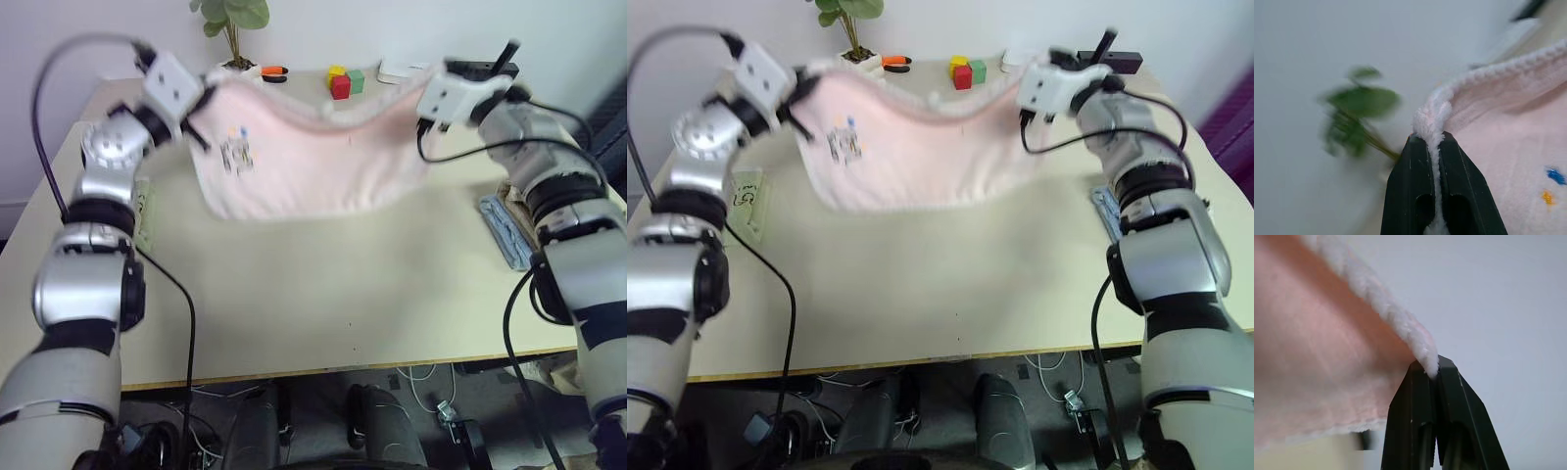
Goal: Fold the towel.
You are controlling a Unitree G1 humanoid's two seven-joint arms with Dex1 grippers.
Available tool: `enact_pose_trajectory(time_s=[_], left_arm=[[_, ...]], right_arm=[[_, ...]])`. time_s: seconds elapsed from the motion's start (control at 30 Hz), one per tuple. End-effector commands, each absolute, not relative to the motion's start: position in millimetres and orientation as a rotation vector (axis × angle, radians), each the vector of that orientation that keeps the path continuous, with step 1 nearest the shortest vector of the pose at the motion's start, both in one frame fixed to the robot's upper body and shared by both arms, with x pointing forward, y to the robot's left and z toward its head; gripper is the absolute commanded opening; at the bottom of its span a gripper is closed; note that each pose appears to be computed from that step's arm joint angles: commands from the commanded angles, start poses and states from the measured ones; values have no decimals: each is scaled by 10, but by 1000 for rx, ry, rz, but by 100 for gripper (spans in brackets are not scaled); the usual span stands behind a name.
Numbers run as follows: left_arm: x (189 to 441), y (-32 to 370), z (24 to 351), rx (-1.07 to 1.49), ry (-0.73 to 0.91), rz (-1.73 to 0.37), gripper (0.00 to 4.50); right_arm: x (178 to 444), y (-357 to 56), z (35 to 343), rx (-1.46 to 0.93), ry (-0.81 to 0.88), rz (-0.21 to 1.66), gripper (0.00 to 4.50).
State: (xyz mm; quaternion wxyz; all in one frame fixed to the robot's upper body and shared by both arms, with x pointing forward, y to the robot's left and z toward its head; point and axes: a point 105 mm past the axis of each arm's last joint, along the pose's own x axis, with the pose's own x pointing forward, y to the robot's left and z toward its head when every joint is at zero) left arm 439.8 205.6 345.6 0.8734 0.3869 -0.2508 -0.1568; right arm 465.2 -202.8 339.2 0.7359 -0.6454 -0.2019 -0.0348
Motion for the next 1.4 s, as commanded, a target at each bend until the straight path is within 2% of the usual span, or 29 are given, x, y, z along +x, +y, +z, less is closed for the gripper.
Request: enact_pose_trajectory(time_s=[0.03, 0.13, 0.23, 0.4, 0.47, 0.6, 0.73, 0.97, 1.1, 1.23, 1.4], left_arm=[[4310, 2242, 3558, 879, -543, -286, 0], [4194, 2288, 3390, 895, -530, -416, 0], [4068, 2255, 2875, 936, -455, -629, 0], [3792, 2420, 2170, 977, -295, -839, 0], [3678, 2479, 1999, 985, -252, -899, 0], [3460, 2646, 1774, 992, -160, -989, 0], [3363, 2743, 1759, 969, -135, -1008, 0], [3043, 2779, 1544, 861, -76, -1128, 0], [2871, 2826, 1514, 823, -45, -1145, 0], [2692, 2853, 1508, 773, -7, -1156, 0], [2696, 2838, 1545, 730, -17, -1126, 0]], right_arm=[[4572, -2212, 3495, -1376, -467, -110, 2], [4493, -2193, 3227, -1365, -481, 41, 2], [4350, -2055, 2815, -1352, -495, 248, 2], [3975, -1929, 2013, -1364, -358, 608, 2], [3845, -1978, 1877, -1388, -313, 665, 2], [3592, -2137, 1773, -1365, -192, 787, 2], [3380, -2222, 1769, -1342, -100, 891, 2], [2885, -2186, 1634, -1182, 106, 1120, 2], [2719, -2294, 1589, -1167, 233, 1145, 2], [2633, -2436, 1543, -1177, 313, 1121, 2], [2689, -2492, 1548, -1207, 304, 1083, 2]])
